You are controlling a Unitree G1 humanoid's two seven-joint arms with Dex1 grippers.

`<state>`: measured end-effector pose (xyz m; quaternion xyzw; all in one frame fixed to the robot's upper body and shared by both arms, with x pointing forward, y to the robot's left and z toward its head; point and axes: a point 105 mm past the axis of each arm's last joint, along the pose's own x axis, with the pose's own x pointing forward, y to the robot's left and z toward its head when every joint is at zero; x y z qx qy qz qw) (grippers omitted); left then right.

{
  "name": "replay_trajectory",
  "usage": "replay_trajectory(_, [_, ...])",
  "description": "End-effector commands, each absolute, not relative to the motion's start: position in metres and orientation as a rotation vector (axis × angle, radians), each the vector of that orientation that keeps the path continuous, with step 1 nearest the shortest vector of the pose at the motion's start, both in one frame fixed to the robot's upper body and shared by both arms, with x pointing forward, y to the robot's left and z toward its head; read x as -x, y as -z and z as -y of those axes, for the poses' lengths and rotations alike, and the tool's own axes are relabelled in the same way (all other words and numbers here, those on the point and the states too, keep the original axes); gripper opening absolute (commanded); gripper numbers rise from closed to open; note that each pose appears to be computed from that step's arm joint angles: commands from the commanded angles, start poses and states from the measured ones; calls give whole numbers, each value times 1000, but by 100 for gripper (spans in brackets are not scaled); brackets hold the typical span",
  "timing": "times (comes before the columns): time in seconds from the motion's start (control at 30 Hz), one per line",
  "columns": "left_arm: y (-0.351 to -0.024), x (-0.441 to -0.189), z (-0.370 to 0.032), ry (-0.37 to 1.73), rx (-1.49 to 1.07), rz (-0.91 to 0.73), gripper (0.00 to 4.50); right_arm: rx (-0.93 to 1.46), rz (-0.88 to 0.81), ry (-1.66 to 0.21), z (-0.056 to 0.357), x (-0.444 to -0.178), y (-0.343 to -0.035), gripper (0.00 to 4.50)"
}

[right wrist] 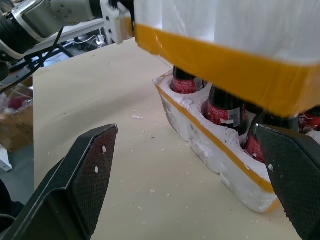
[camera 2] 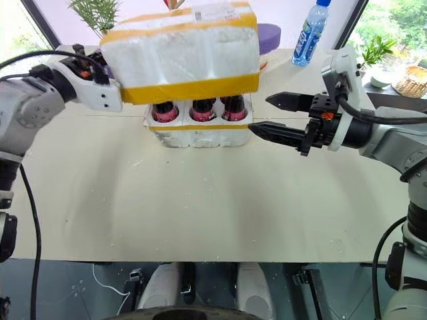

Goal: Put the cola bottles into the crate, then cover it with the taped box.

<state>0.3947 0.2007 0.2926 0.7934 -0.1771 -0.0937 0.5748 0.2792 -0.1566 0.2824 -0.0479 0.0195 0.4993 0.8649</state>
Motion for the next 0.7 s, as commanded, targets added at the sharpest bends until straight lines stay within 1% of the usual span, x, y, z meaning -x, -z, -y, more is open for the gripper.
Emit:
replay_trajectory(0.03, [-307, -394, -196, 138, -1872, 463, 51, 105, 28, -1028, 160, -278, -295, 450])
replay_trajectory(0.13, [-291, -394, -188, 208, -1881, 479, 51, 95, 31, -1030, 158, -280, -295, 450])
replay_trajectory(0.23, [-268, -390, -189, 289, -1870, 455, 176, 87, 27, -1024, 158, -281, -293, 450])
replay_trajectory(0.33, [-256, -384, -188, 326, -1860, 451, 327, 81, 20, -1022, 159, -280, -291, 450])
replay_trajectory(0.37, [-253, -382, -190, 333, -1852, 444, 368, 81, 17, -1019, 160, -281, -290, 450])
replay_trajectory(0.47, [-250, -372, -197, 346, -1790, 420, 368, 79, 2, -994, 165, -283, -285, 450])
replay_trajectory(0.57, [-252, -358, -214, 334, -1623, 355, 368, 79, -19, -946, 175, -287, -279, 450])
replay_trajectory(0.63, [-256, -346, -228, 323, -1444, 306, 368, 82, -28, -928, 178, -289, -277, 450])
replay_trajectory(0.7, [-262, -333, -245, 325, -1170, 245, 368, 87, -35, -920, 181, -289, -274, 450])
